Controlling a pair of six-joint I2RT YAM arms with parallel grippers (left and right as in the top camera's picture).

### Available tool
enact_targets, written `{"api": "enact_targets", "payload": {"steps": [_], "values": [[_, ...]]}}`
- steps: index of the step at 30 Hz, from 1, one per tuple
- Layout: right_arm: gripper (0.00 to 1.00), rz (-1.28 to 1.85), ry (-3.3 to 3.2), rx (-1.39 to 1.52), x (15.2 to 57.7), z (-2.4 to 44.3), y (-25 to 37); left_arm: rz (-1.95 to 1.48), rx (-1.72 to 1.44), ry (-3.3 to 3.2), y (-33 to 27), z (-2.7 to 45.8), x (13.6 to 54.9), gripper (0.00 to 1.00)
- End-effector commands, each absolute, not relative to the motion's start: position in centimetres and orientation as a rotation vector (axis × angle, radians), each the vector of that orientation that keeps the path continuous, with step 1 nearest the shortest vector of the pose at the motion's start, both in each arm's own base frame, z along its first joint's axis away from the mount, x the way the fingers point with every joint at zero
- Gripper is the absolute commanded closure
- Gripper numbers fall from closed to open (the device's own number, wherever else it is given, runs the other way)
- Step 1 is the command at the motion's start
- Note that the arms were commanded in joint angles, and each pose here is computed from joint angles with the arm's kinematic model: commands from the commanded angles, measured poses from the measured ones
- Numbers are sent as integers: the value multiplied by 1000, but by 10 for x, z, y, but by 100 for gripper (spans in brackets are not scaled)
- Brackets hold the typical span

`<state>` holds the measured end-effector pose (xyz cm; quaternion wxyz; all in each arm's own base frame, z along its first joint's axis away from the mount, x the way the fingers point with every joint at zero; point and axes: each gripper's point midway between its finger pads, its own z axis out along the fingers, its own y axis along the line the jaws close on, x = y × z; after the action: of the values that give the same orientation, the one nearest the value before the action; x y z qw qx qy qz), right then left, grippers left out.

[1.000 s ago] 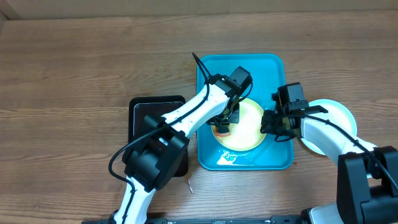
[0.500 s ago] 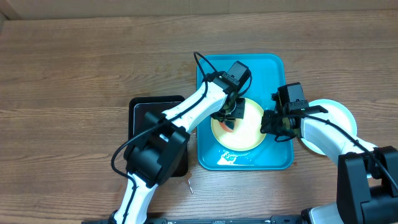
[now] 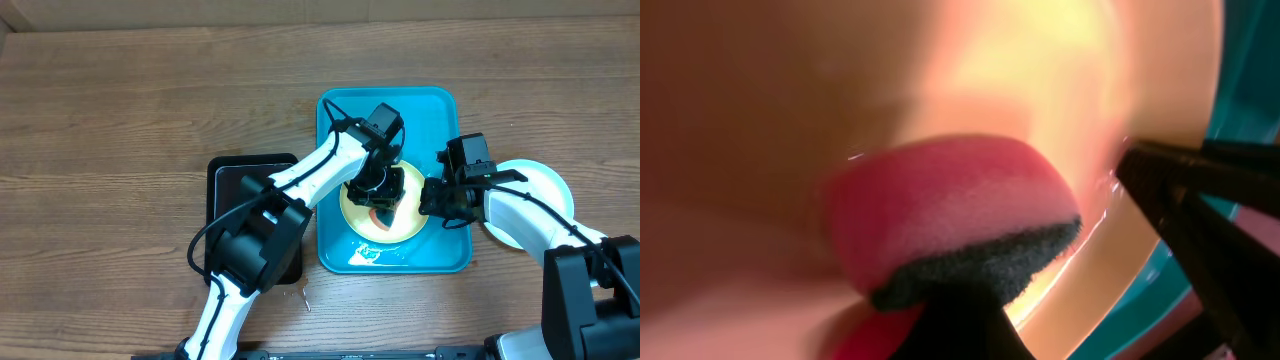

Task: Clean dirty plates on tray and stack at the side
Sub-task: 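Scrub the yellow plate with the sponge while the right gripper holds it, then put the sponge back on the black tray with the left gripper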

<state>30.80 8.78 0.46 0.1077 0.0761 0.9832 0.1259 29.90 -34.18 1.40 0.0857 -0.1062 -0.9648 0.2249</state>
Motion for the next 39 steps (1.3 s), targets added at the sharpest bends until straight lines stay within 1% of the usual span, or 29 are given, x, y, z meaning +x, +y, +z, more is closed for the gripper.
{"api": "enact_targets", "payload": {"steps": [1, 5, 14, 17, 21, 28, 31, 32, 36, 39], "values": [[96, 340, 2944, 234, 295, -7, 85, 560, -333, -2842, -329, -2, 287, 96], [96, 340, 2943, 234, 295, -7, 85, 383, -254, -2884, -302, -4, 294, 96], [96, 340, 2943, 234, 295, -7, 85, -139, -142, -3117, -246, 6, 336, 96], [96, 340, 2943, 234, 295, -7, 85, -202, -126, -3149, -240, 7, 343, 96], [96, 340, 2943, 234, 295, -7, 85, -193, -115, -3161, -242, 19, 347, 96], [96, 340, 2945, 234, 294, -7, 85, -57, -55, -3285, -251, 79, 357, 96], [96, 339, 2949, 235, 293, -7, 85, 61, -48, -3329, -250, 118, 354, 96], [96, 337, 2952, 235, 293, -7, 85, 132, -55, -3343, -249, 139, 349, 96], [96, 336, 2954, 236, 292, -7, 85, 197, -51, -3427, -221, 197, 340, 96], [96, 337, 2952, 236, 292, -7, 85, 87, 63, -3509, -175, 230, 339, 96]]}}
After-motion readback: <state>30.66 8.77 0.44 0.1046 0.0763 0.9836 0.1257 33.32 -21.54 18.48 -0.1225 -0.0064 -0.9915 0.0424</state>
